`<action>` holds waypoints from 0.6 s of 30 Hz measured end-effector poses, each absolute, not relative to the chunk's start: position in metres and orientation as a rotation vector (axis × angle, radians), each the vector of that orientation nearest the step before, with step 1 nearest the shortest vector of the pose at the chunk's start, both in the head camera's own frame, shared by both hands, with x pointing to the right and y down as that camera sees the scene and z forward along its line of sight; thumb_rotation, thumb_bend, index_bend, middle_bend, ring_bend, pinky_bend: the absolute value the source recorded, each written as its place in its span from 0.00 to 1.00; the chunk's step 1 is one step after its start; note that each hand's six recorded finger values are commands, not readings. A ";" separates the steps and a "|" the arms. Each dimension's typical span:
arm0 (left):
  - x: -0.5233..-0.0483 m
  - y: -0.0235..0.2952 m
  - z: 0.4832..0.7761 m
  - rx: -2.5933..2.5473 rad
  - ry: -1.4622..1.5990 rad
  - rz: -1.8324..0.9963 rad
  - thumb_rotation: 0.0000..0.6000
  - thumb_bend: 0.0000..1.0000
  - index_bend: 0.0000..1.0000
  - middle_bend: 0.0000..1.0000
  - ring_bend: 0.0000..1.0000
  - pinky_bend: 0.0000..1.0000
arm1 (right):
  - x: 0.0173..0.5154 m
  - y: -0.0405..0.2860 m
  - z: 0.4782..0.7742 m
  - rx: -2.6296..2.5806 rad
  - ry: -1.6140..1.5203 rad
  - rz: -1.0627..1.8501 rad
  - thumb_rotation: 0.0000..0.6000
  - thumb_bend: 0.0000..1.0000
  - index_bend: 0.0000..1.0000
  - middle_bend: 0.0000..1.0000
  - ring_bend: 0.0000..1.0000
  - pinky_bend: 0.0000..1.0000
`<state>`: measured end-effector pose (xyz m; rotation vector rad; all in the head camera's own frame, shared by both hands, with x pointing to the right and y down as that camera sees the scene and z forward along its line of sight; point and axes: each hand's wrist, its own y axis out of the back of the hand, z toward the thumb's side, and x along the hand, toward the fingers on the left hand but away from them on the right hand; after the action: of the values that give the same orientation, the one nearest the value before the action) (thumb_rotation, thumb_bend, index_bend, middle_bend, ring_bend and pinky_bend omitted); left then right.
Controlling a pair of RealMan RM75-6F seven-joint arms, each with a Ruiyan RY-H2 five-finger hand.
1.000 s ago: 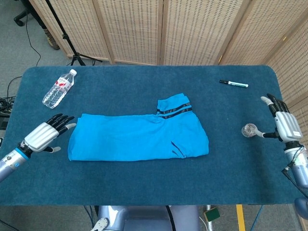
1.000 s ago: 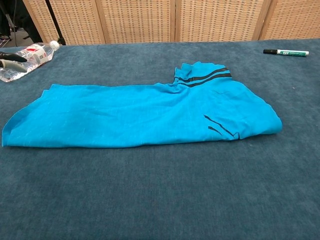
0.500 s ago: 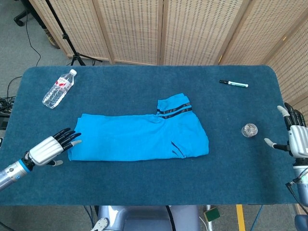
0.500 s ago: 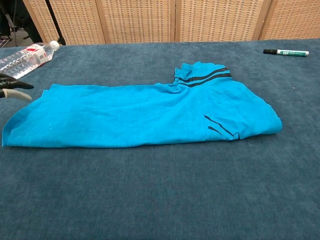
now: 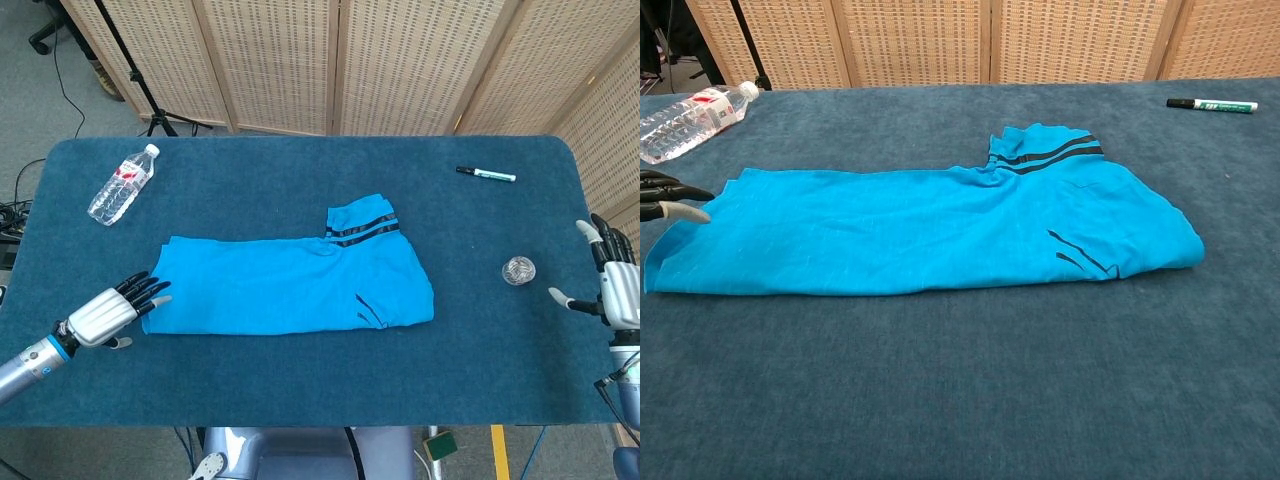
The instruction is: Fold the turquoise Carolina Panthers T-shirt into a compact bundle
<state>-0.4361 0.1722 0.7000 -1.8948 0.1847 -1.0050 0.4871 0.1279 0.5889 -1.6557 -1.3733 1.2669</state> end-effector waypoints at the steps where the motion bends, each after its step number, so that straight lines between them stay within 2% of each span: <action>1: -0.436 0.172 0.701 -1.894 0.188 -1.010 1.00 0.00 0.00 0.00 0.00 0.00 | 0.487 0.128 0.589 -1.655 -1.375 1.266 1.00 0.00 0.00 0.00 0.00 0.00; 14: -0.423 0.170 0.716 -1.901 0.205 -1.030 1.00 0.00 0.00 0.00 0.00 0.00 | 0.488 0.127 0.587 -1.661 -1.386 1.256 1.00 0.00 0.00 0.00 0.00 0.00; 18: -0.421 0.172 0.718 -1.901 0.186 -1.029 1.00 0.06 0.00 0.00 0.00 0.00 | 0.489 0.127 0.586 -1.662 -1.391 1.253 1.00 0.00 0.00 0.00 0.00 0.00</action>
<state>-0.4214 0.1723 0.7182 -1.9009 0.1860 -1.0289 0.4888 0.1269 0.5861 -1.6624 -1.3913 1.2533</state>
